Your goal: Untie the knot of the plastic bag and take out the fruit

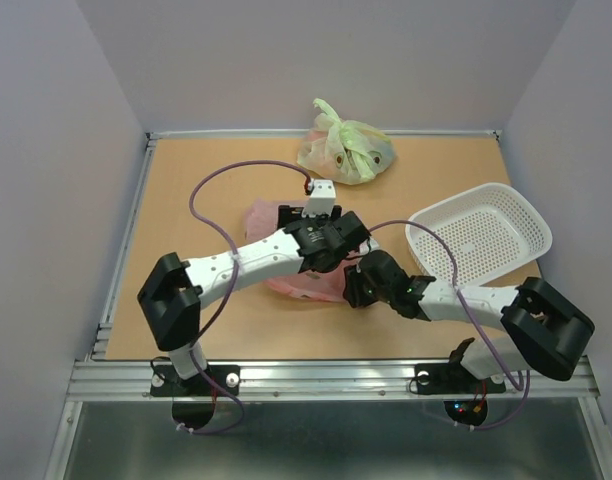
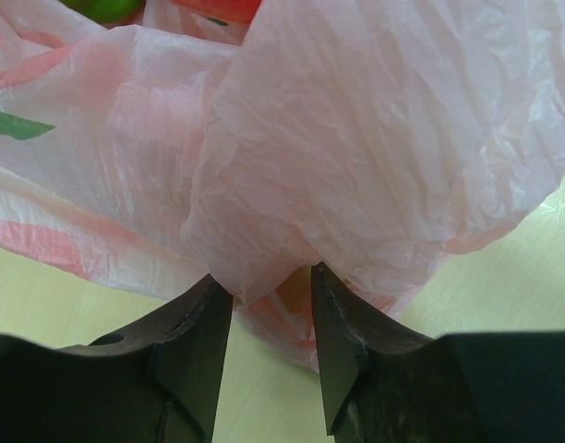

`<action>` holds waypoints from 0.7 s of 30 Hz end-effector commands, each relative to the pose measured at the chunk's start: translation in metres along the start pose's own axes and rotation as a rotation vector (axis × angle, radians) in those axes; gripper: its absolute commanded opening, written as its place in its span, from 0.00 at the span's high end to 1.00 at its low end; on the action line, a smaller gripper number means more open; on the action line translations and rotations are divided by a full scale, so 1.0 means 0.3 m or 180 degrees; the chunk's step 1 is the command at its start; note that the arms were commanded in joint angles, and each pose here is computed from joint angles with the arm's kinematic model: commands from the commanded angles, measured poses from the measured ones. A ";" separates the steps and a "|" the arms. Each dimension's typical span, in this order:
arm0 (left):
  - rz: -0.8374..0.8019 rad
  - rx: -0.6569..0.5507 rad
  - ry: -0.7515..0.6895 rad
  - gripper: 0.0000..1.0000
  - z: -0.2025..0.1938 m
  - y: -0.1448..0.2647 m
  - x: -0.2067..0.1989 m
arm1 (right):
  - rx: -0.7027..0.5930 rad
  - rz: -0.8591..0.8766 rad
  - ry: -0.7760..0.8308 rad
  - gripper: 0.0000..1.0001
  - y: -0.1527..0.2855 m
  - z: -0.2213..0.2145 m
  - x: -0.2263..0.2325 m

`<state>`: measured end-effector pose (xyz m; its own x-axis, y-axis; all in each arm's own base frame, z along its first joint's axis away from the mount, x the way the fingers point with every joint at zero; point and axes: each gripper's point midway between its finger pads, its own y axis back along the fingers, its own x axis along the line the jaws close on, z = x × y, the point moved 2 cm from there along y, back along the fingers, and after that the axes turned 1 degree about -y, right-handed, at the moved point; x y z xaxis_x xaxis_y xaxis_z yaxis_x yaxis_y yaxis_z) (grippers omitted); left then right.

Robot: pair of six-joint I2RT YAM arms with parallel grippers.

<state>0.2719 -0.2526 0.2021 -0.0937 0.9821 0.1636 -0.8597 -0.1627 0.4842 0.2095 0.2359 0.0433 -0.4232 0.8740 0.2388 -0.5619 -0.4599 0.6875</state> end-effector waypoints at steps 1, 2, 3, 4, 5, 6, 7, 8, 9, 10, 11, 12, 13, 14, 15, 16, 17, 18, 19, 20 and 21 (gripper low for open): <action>0.0667 -0.0201 -0.0068 0.06 0.025 -0.037 0.080 | -0.0111 -0.0008 -0.0053 0.55 0.013 0.003 -0.003; 0.0844 -0.0193 -0.0165 0.08 0.016 -0.067 0.093 | -0.0108 -0.0024 -0.0074 0.55 0.015 -0.004 -0.010; 0.0912 -0.0181 -0.0289 0.08 0.000 -0.076 0.099 | -0.0112 -0.0032 -0.0084 0.55 0.015 -0.004 -0.011; 0.1051 -0.0229 -0.0320 0.10 0.013 -0.101 0.111 | -0.0110 -0.0071 -0.0116 0.55 0.018 -0.014 -0.021; 0.1108 -0.0198 -0.0345 0.11 0.015 -0.107 0.124 | -0.0119 -0.0088 -0.0117 0.55 0.020 -0.016 -0.025; 0.1254 -0.0254 -0.0480 0.15 0.035 -0.103 0.162 | -0.0118 -0.0115 -0.0182 0.55 0.021 -0.022 -0.030; 0.1359 -0.0283 -0.0451 0.17 0.076 -0.112 0.195 | -0.0111 -0.0159 -0.0219 0.55 0.022 -0.035 -0.040; 0.1444 -0.0356 -0.0496 0.19 0.114 -0.109 0.226 | -0.0101 -0.0179 -0.0273 0.55 0.021 -0.042 -0.045; 0.1486 -0.0379 -0.0482 0.21 0.148 -0.114 0.248 | -0.0083 -0.0195 -0.0294 0.55 0.018 -0.050 -0.048; 0.1577 -0.0311 -0.0639 0.25 0.189 -0.126 0.298 | -0.0038 -0.0231 -0.0319 0.55 0.013 -0.068 -0.057; 0.1583 -0.0308 -0.0628 0.26 0.236 -0.115 0.342 | -0.0014 -0.0256 -0.0338 0.55 0.009 -0.077 -0.061; 0.1434 -0.0319 -0.0417 0.28 0.270 -0.137 0.329 | 0.0000 -0.0276 -0.0387 0.55 0.006 -0.083 -0.063; 0.1356 -0.0281 -0.0408 0.33 0.280 -0.147 0.345 | 0.0029 -0.0300 -0.0397 0.55 0.003 -0.096 -0.068; 0.1089 -0.0261 -0.0333 0.36 0.333 -0.157 0.367 | 0.0053 -0.0353 -0.0440 0.55 -0.001 -0.108 -0.079; 0.0945 -0.0237 -0.0335 0.45 0.330 -0.163 0.369 | 0.0055 -0.0367 -0.0453 0.55 -0.002 -0.111 -0.081; 0.0803 -0.0241 -0.0329 0.51 0.340 -0.161 0.368 | 0.0059 -0.0387 -0.0470 0.55 -0.002 -0.115 -0.085; 0.0542 -0.0253 -0.0271 0.55 0.355 -0.145 0.354 | 0.0054 -0.0395 -0.0479 0.55 -0.001 -0.115 -0.087; 0.0411 -0.0280 -0.0313 0.58 0.363 -0.146 0.339 | 0.0046 -0.0397 -0.0494 0.55 0.001 -0.116 -0.088; 0.0262 -0.0252 -0.0327 0.63 0.350 -0.143 0.322 | 0.0043 -0.0384 -0.0492 0.55 0.002 -0.114 -0.085; -0.0052 -0.0174 -0.0364 0.66 0.327 -0.144 0.272 | 0.0037 -0.0365 -0.0481 0.55 0.004 -0.110 -0.081; -0.0220 -0.0133 -0.0398 0.68 0.310 -0.146 0.248 | -0.0010 -0.0319 -0.0440 0.55 0.008 -0.089 -0.071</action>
<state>0.3449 -0.1466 0.2704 -0.2078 0.9316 0.2983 -0.8386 -0.3266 0.4360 0.2112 0.2305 0.0404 -0.2931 0.9004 0.3215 -0.6253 -0.4349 0.6479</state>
